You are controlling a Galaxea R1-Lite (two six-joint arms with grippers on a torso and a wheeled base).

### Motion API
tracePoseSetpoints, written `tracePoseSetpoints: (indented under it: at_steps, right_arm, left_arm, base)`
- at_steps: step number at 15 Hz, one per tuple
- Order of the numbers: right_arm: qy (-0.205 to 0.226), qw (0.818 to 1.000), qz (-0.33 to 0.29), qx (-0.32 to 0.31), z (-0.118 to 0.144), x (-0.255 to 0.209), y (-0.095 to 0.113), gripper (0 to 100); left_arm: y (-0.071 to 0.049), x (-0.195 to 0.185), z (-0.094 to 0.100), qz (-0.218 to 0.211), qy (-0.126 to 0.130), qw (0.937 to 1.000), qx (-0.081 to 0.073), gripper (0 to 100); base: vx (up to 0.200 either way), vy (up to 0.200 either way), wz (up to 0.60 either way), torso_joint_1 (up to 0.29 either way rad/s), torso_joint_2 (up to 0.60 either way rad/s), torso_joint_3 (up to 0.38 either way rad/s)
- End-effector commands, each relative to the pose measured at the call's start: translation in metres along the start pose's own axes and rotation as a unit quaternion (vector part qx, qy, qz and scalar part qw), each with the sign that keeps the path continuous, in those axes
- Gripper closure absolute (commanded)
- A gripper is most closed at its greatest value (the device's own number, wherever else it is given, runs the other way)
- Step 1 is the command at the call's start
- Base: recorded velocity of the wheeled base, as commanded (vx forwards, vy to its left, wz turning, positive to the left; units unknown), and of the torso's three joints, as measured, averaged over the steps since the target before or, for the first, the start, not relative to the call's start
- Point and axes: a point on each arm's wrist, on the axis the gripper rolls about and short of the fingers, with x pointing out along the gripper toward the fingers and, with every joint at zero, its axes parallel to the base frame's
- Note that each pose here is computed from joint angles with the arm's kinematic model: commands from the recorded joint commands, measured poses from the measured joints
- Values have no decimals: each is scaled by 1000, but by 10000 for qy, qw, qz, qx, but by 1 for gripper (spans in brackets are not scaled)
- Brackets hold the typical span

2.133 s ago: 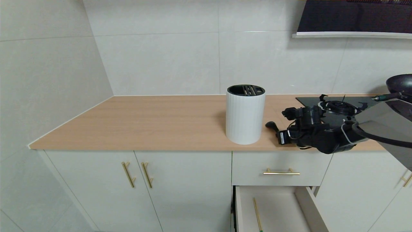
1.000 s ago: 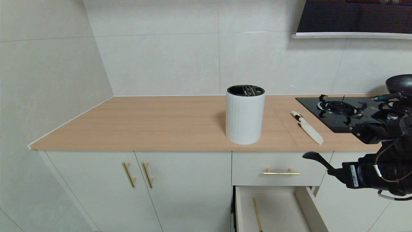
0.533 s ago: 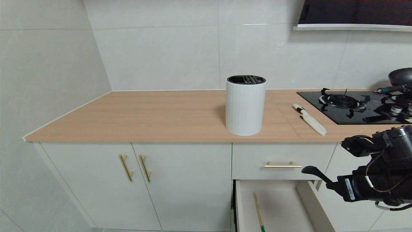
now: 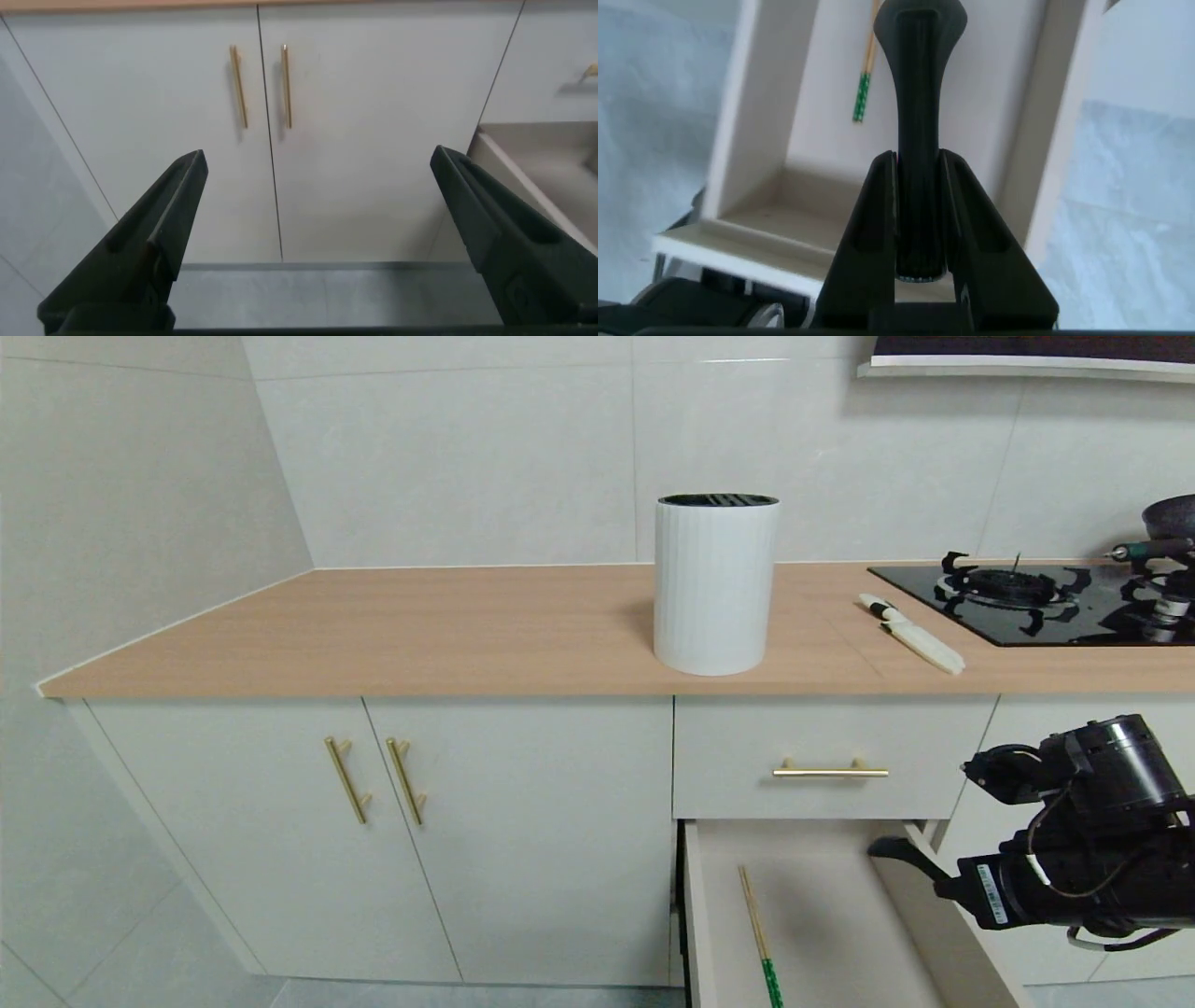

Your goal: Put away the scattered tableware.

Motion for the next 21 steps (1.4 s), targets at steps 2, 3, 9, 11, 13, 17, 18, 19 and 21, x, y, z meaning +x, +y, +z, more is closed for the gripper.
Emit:
tracePoseSetpoints:
  at_steps: [2, 3, 9, 11, 13, 17, 18, 19, 21]
  right_arm:
    - [179, 9998, -12, 9, -2, 10, -1, 100]
    - [195, 9998, -14, 10, -2, 11, -1, 100]
    - [240, 9997, -18, 12, -3, 14, -1, 100]
    - [248, 9997, -18, 13, -3, 14, -1, 100]
    - [240, 9997, -18, 12, -3, 14, -1, 100]
    - [486, 9988, 24, -40, -7, 48, 3, 100]
    - [555, 9985, 16, -14, -11, 62, 2, 100]
    - [507, 9987, 1, -3, -13, 81, 1, 100]
    - [497, 9986, -169, 59, -21, 106, -4, 100]
  left_arm:
    - [0, 0, 0, -3, 0, 10000, 2, 0]
    - [0, 0, 0, -3, 0, 10000, 2, 0]
    - [0, 0, 0, -3, 0, 10000, 2, 0]
    - [0, 0, 0, 4, 0, 10000, 2, 0]
    - [0, 0, 0, -3, 0, 10000, 2, 0]
    - [0, 0, 0, 4, 0, 10000, 2, 0]
    - [0, 0, 0, -3, 0, 10000, 2, 0]
    - [0, 0, 0, 4, 0, 10000, 2, 0]
    - [0, 0, 0, -3, 0, 10000, 2, 0]
  base:
    - [0, 0, 0, -164, 459, 295]
    - [0, 0, 0, -154, 452, 281]
    - [0, 0, 0, -117, 401, 281]
    - [0, 0, 0, -19, 97, 58]
    - [0, 0, 0, 0, 0, 0]
    - [0, 0, 0, 0, 0, 0]
    - [0, 0, 0, 0, 0, 0]
    - [0, 0, 0, 0, 0, 0]
    - [0, 0, 0, 0, 0, 0]
